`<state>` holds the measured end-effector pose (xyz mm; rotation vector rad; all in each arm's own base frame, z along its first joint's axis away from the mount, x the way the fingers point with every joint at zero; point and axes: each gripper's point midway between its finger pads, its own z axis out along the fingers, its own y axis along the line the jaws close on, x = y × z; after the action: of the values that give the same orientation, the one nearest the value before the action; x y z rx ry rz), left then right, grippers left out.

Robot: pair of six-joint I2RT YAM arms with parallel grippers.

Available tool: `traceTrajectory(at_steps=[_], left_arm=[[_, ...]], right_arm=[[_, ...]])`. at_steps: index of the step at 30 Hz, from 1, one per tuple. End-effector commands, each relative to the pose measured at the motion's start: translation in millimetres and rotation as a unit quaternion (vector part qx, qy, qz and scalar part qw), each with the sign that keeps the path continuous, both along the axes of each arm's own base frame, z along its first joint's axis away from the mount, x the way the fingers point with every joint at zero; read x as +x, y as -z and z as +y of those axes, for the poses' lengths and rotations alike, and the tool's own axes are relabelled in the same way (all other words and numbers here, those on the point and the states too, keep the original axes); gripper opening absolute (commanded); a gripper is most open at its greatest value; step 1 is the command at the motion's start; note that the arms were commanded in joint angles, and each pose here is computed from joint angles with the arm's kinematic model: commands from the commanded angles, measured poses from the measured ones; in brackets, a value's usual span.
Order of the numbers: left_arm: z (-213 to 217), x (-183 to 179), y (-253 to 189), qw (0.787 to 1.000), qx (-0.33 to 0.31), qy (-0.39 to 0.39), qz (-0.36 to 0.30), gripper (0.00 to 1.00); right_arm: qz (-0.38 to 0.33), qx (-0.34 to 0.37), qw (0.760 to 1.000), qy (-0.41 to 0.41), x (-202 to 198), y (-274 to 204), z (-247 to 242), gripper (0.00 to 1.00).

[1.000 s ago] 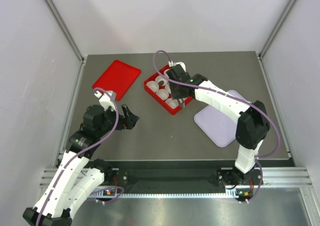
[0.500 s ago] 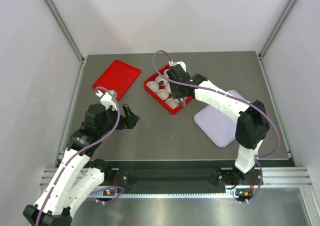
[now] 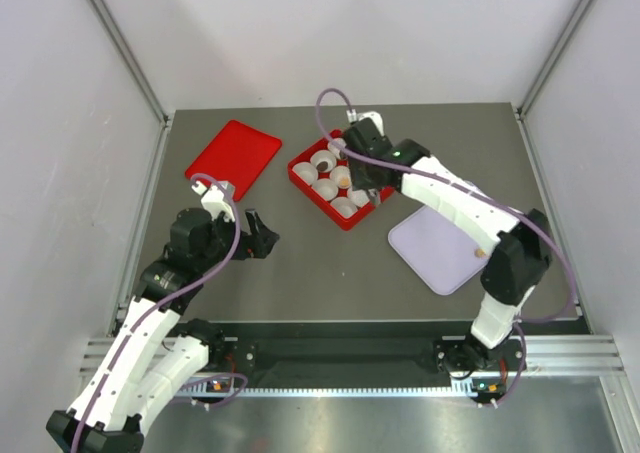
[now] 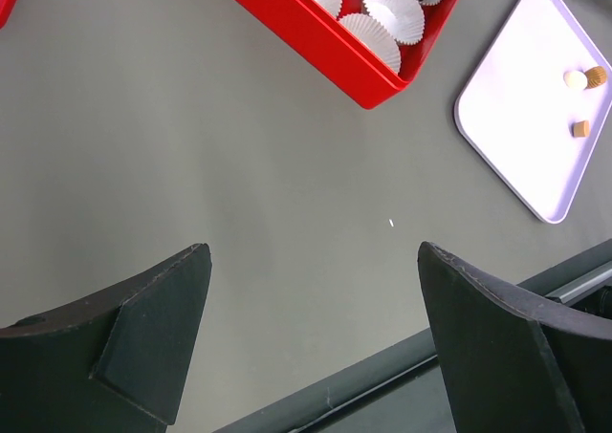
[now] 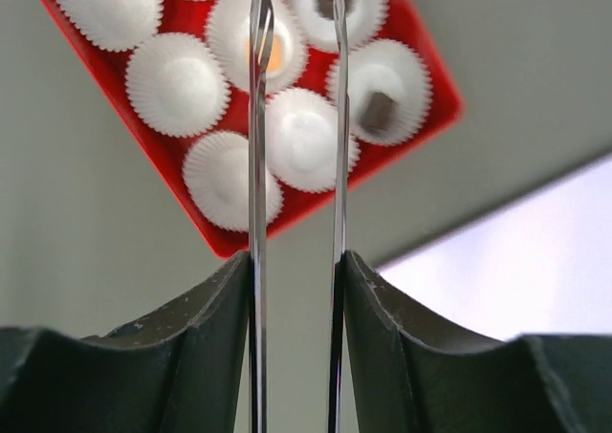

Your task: Pack the chocolate

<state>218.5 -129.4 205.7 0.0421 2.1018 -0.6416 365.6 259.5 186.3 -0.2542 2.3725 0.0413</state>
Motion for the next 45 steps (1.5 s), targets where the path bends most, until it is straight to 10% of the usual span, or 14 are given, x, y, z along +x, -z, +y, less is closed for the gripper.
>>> traceTrajectory(at_steps=[1,12,45], left_arm=[[-2.7,3.4,-8.0,1.0,-0.005,0.005,-0.016,0.94],[-5.6,0.1,-14.0,0.999,-0.013,0.016,-0.027,0.94],[-12.0,-4.4,-16.6,0.999,-0.021,0.034,-0.031,0.95]], right_arm=[[-0.059,0.019,0.997,0.051,-13.6,-80.7,-58.1,0.41],[0.013,0.016,0.96,0.281,-99.7,-23.9,-277.5,0.41],[0.149,0.081,0.923,0.345,-188.2,48.2,-275.3,0.4]])
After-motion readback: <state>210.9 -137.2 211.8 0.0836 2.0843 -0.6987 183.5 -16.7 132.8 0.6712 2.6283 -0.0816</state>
